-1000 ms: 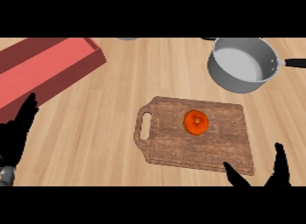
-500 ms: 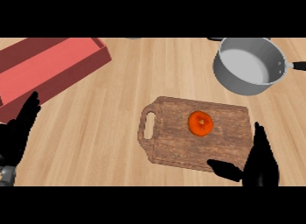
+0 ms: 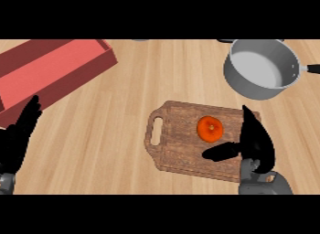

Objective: Pick the squash from the cutting board and place it in the pot

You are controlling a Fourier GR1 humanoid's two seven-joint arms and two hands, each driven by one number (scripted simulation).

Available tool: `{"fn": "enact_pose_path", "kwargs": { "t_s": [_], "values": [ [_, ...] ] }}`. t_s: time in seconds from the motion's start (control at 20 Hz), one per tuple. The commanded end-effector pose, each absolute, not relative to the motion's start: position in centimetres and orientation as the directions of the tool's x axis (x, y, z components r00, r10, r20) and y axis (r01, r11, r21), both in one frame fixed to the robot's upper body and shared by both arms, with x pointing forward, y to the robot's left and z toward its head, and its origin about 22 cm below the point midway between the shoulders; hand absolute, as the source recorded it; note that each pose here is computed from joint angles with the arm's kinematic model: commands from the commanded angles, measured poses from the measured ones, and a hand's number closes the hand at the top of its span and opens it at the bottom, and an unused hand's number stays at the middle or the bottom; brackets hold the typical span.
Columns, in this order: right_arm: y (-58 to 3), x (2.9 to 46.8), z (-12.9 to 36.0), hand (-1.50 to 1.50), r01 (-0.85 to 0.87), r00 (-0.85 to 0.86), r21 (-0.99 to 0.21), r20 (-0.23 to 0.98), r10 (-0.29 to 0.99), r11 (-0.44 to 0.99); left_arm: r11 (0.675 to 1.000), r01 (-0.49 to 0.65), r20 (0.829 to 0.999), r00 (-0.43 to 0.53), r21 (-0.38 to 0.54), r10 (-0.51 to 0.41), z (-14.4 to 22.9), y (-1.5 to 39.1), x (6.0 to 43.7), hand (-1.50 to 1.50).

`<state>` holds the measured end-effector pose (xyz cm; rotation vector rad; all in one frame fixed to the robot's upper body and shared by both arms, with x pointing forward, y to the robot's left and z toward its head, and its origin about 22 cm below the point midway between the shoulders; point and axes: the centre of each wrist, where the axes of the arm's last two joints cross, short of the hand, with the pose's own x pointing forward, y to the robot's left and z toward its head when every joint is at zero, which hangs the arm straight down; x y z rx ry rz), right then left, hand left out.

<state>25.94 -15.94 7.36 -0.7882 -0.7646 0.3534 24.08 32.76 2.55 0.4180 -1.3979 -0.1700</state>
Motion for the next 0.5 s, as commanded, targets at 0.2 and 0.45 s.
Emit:
{"fn": "enact_pose_path", "kwargs": {
  "t_s": [0.2,0.45],
  "values": [
    [-13.8,31.3,9.4,-1.5,-0.213,0.789,-0.724,0.268,0.553,0.656,0.913,-0.15,0.919,0.181,0.378,-0.351,3.0,32.2,25.0,0.0],
    [-14.1,32.5,8.5,-1.5,-0.241,0.817,-0.731,0.203,0.54,0.639,0.914,-0.145,0.918,0.18,0.379,-0.353,2.6,33.7,23.4,0.0]
  ]
}}
